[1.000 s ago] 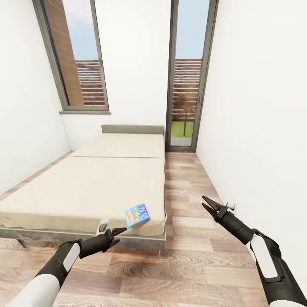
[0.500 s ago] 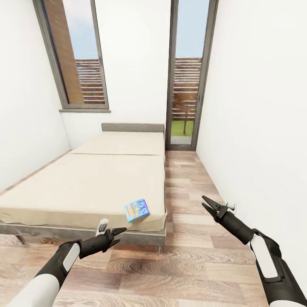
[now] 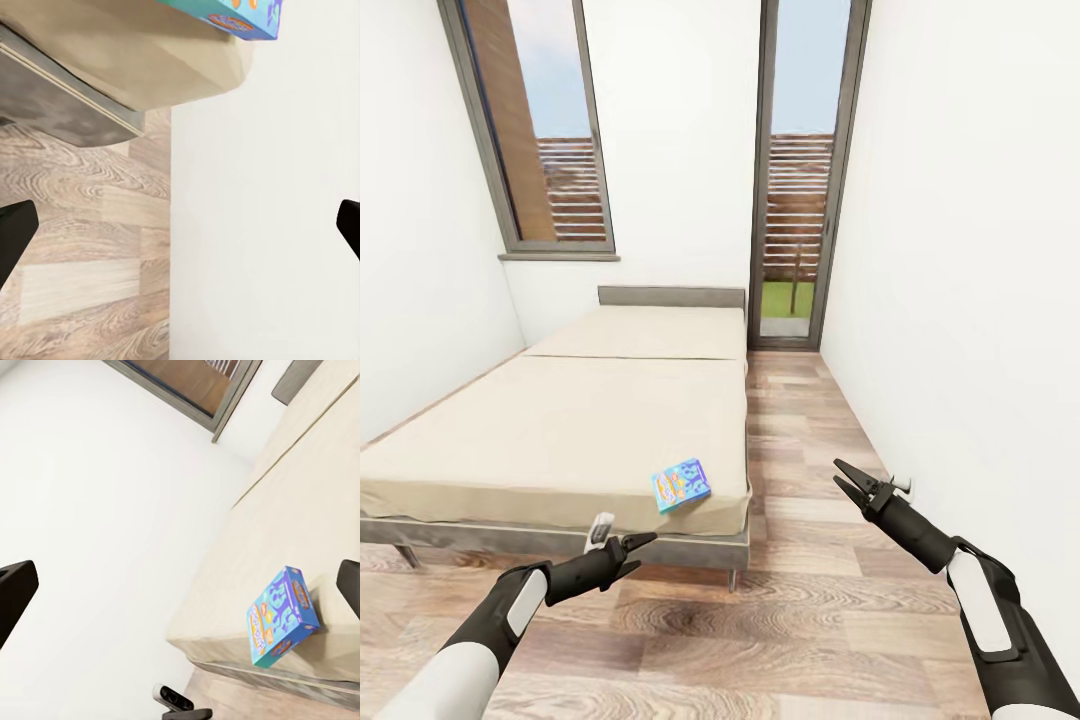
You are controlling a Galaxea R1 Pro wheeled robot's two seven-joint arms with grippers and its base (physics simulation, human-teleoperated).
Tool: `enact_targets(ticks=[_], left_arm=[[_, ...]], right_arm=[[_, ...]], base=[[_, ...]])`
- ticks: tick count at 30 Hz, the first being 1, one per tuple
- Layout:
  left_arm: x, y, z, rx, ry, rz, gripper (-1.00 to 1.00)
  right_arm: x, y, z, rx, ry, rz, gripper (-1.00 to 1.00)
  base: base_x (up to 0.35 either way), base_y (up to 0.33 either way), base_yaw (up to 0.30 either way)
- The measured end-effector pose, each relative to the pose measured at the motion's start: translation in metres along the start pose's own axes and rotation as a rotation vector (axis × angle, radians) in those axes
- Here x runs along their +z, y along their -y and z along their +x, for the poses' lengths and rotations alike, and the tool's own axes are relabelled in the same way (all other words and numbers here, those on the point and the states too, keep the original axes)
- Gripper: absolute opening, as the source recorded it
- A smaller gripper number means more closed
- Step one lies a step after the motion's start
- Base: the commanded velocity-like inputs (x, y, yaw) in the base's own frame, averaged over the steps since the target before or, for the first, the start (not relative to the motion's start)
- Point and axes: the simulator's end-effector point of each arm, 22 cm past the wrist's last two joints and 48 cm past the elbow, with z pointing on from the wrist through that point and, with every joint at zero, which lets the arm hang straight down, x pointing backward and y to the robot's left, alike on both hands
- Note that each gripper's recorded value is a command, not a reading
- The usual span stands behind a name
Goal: Put all the toys in the child's room - the three board games (two on the bed and one on the table), the two jigsaw puzzles on the table, and the tennis ball on the table - inside the toy box on the table in the child's room.
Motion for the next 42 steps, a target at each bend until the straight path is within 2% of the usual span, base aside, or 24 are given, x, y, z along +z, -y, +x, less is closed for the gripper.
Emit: enact_targets(ticks=[27, 42], left_arm=[[0.0015, 0.0007, 0.0015, 0.004, -0.004, -0.002, 1.0], [0.0039, 0.0024, 0.0032, 0.002, -0.006, 0.003, 1.0]], right_arm=[[-0.0001, -0.0002, -0.0002, -0.001, 0.0, 0.0, 1.0], [-0.0003, 0.0002, -0.0006, -0.002, 0.001, 0.001, 1.0]], base=[[0.143, -0.019, 0.0], [0.019, -0.012, 0.0]])
